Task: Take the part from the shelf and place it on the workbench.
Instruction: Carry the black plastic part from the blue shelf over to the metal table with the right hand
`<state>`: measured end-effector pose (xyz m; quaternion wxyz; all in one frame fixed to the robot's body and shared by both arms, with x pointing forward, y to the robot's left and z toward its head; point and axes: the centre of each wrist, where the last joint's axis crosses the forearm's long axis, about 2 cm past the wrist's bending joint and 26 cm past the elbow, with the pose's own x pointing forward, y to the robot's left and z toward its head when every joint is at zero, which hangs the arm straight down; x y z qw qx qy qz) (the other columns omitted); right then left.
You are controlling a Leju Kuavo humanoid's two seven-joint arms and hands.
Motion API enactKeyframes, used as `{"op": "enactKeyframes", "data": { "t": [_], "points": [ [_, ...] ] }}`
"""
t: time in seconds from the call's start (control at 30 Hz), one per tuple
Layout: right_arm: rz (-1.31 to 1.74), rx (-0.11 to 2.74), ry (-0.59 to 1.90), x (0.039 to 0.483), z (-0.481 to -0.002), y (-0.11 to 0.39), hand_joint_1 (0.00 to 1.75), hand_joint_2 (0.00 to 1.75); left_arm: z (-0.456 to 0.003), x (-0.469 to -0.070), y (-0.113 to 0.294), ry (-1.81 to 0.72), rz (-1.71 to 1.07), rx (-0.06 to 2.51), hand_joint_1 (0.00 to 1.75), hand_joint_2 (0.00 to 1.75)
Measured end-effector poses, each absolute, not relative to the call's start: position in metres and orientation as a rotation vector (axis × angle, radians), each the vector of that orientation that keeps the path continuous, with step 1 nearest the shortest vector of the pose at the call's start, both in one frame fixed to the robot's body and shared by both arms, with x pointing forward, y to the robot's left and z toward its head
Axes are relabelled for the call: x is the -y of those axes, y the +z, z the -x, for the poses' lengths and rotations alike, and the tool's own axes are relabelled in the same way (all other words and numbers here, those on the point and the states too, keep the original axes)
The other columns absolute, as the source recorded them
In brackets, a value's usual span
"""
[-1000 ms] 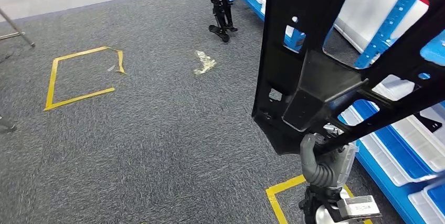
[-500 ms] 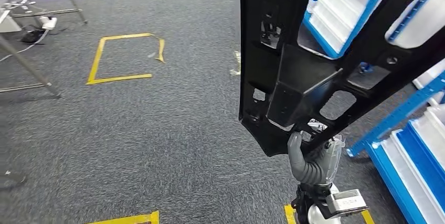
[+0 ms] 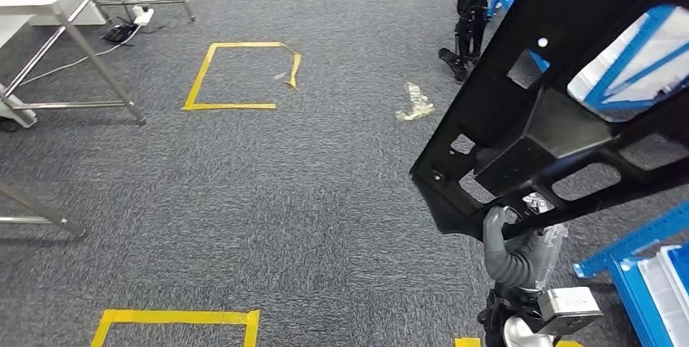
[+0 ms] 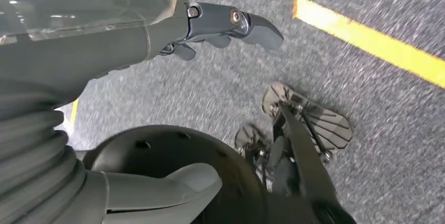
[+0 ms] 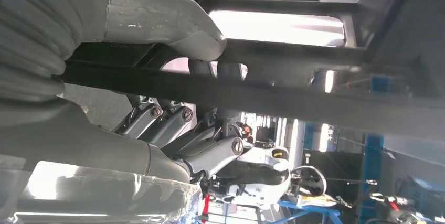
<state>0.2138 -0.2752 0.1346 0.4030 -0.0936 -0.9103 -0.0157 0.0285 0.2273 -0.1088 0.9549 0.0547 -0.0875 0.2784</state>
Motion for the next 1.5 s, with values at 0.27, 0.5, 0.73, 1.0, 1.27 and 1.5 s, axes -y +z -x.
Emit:
{"op": "enactKeyframes", "data": {
  "t": [0.27,0.5,0.73,1.0,1.27,1.5],
  "points": [
    [0.326,2.263,-0.085,0.29,-0.201,0.129,1.75,1.75,-0.028,-0.234,-0.11,0.493,-0.113,0.194,0.0,1.75],
    [0.396,2.228,-0.093,0.311,-0.187,0.124,1.75,1.75,-0.026,-0.235,-0.11,0.452,-0.158,0.183,0.0,1.75],
    [0.404,2.226,-0.076,0.315,-0.187,0.123,1.75,1.75,-0.023,-0.235,-0.11,0.452,-0.175,0.175,0.0,1.75],
    [0.411,2.223,-0.061,0.317,-0.186,0.122,1.75,1.75,-0.023,-0.23,-0.109,0.448,-0.187,0.174,0.0,1.75],
    [0.422,2.228,-0.05,0.319,-0.186,0.123,1.75,1.75,-0.023,-0.23,-0.109,0.445,-0.184,0.182,0.0,1.75],
    [0.489,2.255,-0.04,0.305,-0.183,0.128,1.75,1.75,-0.023,-0.231,-0.11,0.441,-0.149,0.216,0.0,1.75]
  ]
}}
